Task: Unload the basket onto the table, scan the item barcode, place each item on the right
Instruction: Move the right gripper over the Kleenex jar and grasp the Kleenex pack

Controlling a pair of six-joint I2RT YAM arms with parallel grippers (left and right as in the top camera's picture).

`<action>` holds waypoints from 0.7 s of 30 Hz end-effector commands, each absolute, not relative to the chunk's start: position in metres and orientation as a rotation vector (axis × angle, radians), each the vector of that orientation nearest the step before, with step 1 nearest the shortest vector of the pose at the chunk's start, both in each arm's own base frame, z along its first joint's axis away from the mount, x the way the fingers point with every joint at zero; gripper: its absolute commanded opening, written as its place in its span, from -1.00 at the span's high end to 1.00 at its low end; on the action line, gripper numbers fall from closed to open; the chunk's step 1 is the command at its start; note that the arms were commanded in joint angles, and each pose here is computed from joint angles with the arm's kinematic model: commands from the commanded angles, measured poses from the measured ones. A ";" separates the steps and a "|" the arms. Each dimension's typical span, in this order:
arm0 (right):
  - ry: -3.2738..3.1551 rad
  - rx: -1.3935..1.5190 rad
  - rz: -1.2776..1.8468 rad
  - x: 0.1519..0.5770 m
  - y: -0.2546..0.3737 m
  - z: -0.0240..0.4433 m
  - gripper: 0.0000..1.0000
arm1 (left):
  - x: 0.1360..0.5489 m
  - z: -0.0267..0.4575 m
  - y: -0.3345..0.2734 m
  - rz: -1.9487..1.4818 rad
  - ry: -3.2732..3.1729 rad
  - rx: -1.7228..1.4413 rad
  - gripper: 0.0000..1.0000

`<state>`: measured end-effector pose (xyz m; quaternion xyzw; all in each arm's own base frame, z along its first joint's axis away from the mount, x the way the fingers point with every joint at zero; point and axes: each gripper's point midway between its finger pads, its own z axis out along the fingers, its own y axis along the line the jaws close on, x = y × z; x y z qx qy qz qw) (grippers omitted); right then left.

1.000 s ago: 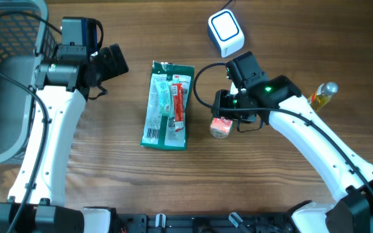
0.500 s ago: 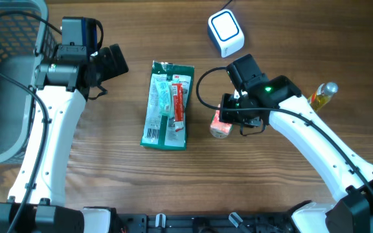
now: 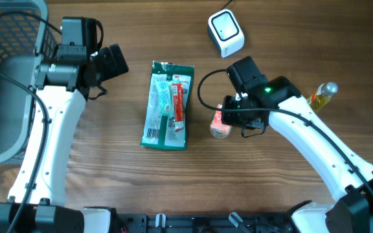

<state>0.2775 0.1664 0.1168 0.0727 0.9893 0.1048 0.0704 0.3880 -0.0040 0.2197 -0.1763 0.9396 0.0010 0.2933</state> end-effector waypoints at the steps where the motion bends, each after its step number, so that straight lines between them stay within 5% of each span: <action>1: 2.974 0.254 0.274 0.275 0.160 0.102 0.20 | 0.390 0.222 -0.003 -0.003 2.499 -0.458 -1.00; 6: 2.956 0.252 0.290 0.277 0.162 0.089 0.29 | 0.390 0.222 -0.004 -0.003 2.499 -0.457 -1.00; 12: 2.942 0.232 0.323 0.281 0.166 0.092 0.88 | 0.390 0.222 -0.004 -0.003 2.499 -0.457 -1.00; 21: 2.804 0.168 0.548 0.293 0.182 0.147 0.91 | 0.390 0.222 -0.004 -0.003 2.499 -0.457 -1.00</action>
